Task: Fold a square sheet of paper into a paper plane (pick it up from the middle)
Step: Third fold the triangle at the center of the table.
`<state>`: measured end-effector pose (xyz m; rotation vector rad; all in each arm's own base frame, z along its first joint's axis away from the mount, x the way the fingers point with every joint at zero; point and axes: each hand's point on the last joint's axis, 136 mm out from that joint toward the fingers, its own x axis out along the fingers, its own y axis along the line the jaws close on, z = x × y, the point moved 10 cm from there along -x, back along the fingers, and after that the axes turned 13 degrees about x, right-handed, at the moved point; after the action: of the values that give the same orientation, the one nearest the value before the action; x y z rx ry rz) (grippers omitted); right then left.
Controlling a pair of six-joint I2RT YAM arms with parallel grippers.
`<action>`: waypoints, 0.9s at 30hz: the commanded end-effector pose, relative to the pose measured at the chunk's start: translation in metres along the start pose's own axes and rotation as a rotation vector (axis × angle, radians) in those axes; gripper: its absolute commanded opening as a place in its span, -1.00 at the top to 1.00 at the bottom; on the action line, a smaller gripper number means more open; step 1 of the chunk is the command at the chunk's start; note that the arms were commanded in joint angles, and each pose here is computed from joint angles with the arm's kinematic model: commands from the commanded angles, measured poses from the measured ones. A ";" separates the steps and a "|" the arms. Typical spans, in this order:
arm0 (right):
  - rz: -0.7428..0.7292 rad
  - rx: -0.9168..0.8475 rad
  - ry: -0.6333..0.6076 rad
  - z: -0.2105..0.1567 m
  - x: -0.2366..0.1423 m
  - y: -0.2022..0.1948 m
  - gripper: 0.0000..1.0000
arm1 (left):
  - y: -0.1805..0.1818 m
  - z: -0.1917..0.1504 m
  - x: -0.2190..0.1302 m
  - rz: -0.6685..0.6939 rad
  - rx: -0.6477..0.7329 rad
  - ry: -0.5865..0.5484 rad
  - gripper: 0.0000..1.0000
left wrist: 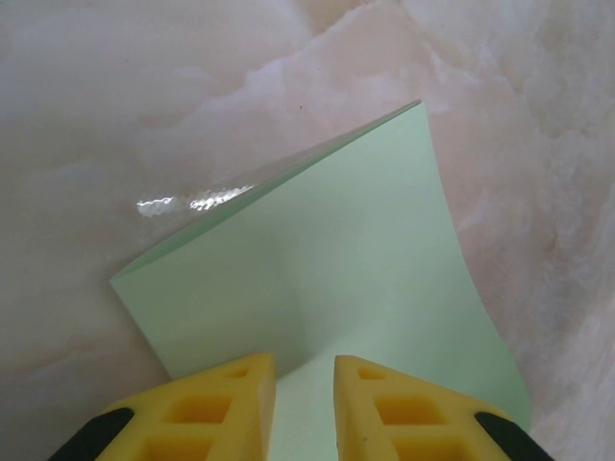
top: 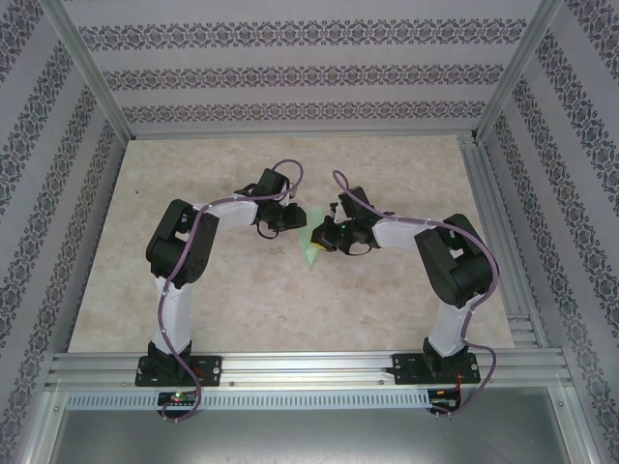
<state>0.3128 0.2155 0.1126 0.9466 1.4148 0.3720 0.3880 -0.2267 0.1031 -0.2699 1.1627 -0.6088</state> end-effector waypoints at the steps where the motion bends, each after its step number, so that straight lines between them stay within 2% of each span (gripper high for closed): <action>1: 0.026 -0.020 -0.015 0.003 0.006 0.008 0.88 | 0.010 -0.009 0.008 0.009 -0.002 0.041 0.50; 27: 0.018 0.000 -0.014 0.009 0.022 -0.002 0.87 | 0.010 -0.013 0.010 0.000 -0.007 0.046 0.50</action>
<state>0.3200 0.2187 0.0935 0.9661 1.4106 0.3499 0.3879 -0.2269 0.1027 -0.2720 1.1592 -0.6137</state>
